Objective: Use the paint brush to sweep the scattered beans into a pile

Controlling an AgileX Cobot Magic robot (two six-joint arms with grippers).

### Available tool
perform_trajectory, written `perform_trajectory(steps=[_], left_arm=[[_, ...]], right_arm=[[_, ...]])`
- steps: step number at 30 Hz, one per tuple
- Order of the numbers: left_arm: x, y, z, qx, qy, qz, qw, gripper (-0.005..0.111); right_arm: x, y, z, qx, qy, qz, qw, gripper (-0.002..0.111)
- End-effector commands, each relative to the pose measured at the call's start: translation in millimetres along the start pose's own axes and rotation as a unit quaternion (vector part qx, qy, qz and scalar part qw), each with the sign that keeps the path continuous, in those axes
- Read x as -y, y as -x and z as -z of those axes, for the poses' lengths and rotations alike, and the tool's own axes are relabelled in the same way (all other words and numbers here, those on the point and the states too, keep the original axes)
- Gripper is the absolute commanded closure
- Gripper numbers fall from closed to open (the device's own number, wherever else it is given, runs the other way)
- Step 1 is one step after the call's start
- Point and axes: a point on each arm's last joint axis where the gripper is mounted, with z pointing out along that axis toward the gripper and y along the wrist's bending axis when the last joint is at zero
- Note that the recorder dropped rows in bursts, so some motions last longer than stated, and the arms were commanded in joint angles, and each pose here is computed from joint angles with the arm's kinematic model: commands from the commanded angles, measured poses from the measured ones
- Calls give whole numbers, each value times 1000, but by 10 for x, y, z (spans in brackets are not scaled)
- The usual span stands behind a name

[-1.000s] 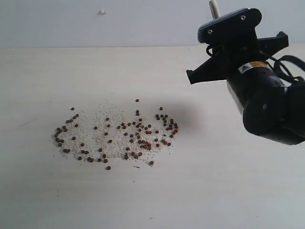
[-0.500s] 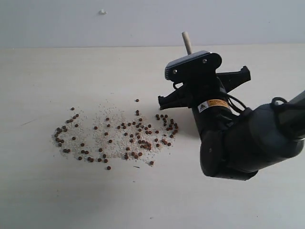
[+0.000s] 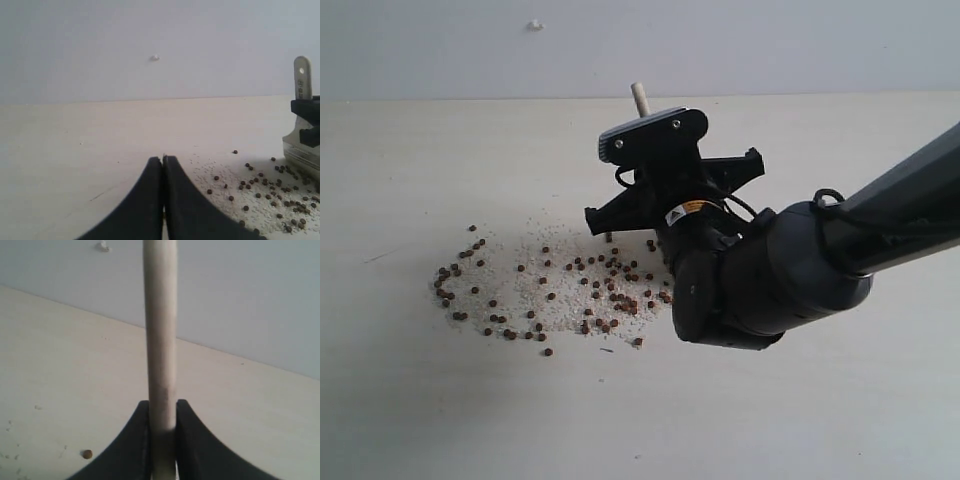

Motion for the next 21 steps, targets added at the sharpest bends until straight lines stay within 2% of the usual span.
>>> perform_trajectory(steps=[1, 13, 18, 21], left_arm=[[3, -5, 3, 2, -3, 3, 1000, 106], [3, -5, 3, 2, -3, 3, 1000, 106], [3, -5, 3, 2, -3, 3, 1000, 106], [3, -5, 3, 2, -3, 3, 1000, 106]], right_arm=[[-86, 57, -37, -7, 19, -36, 999, 108], [-318, 63, -197, 18, 73, -126, 989, 108], [-292, 172, -186, 34, 68, -133, 988, 108], [-228, 286, -152, 42, 50, -111, 992, 108]])
